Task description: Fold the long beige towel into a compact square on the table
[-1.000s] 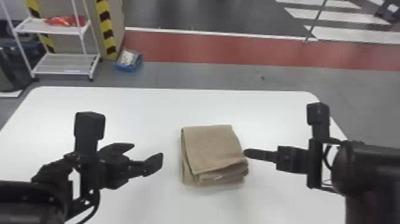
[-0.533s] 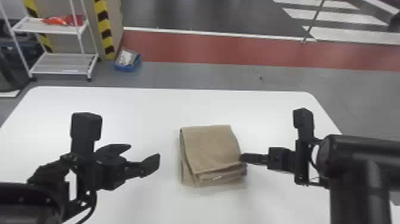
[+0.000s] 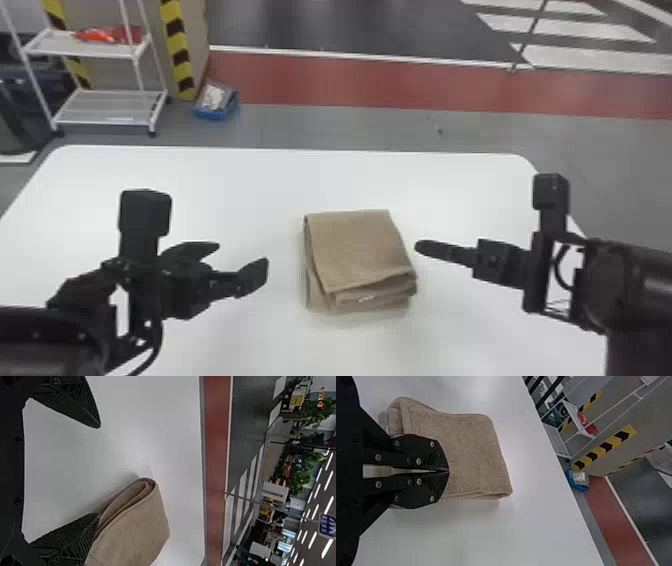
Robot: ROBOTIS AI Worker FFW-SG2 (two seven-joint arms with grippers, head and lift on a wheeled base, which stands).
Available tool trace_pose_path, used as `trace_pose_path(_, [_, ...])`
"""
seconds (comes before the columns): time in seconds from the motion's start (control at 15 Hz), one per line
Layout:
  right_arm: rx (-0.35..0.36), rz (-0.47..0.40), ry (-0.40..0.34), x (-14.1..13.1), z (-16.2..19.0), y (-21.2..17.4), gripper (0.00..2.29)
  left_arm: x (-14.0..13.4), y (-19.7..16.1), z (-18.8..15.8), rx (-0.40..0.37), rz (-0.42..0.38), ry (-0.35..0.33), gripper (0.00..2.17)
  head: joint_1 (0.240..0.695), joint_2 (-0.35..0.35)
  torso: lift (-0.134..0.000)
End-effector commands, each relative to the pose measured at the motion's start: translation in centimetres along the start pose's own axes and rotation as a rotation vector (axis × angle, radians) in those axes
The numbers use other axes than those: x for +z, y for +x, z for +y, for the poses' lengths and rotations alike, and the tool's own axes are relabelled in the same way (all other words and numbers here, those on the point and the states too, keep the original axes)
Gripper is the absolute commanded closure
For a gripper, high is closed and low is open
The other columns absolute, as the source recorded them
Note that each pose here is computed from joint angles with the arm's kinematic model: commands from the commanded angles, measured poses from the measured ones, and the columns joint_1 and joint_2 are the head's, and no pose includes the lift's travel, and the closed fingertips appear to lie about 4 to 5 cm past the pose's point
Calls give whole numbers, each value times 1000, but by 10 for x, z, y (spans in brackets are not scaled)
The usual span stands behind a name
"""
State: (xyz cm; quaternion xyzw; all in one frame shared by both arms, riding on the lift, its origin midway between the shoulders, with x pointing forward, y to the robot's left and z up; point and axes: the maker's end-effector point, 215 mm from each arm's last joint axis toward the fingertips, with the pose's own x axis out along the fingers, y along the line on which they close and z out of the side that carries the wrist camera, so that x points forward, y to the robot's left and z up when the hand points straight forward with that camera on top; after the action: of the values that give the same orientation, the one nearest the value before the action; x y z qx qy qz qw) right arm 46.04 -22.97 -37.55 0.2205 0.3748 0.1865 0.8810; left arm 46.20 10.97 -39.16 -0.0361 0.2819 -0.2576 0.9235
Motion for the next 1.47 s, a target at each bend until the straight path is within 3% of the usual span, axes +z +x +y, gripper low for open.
trace_pose_path(0.0, [-41,-179,-180,29,-9,-24,-1,1,0,-2,0,-5,-4,97,695,-142,-124])
trace_pose_path(0.07, [-71,-270,-251,37,-13,-33,-1,-1,1,-3,4,-9,-17,97,695,-151,-124])
trace_pose_path(0.27, [-158,-455,-390,46,-19,-59,26,19,-9,6,52,-156,-11,103,695,-192,-124])
trace_pose_path(0.47, [-170,-568,-488,33,2,-74,29,24,-45,39,111,-294,-52,103,695,-193,-124])
trace_pose_path(0.53, [-179,-611,-513,27,9,-79,39,37,-62,52,147,-379,-22,103,695,-182,-124])
trace_pose_path(0.67, [-181,-659,-526,18,17,-81,66,42,-88,82,259,-458,8,103,695,-145,-124])
trace_pose_path(0.8, [-215,-660,-536,7,13,-75,70,61,-134,87,363,-666,103,103,695,-69,-124])
trace_pose_path(0.87, [-224,-671,-538,4,13,-76,70,53,-140,89,381,-676,99,103,695,-51,-124])
trace_pose_path(1.0, [-235,-689,-531,0,18,-77,70,28,-135,90,376,-595,63,103,695,-20,-124])
trace_pose_path(1.2, [-223,-691,-534,-3,32,-76,70,15,-138,95,361,-524,53,100,695,-2,-124])
trace_pose_path(1.4, [-238,-681,-526,-6,29,-72,70,11,-139,96,361,-516,51,100,695,21,-124])
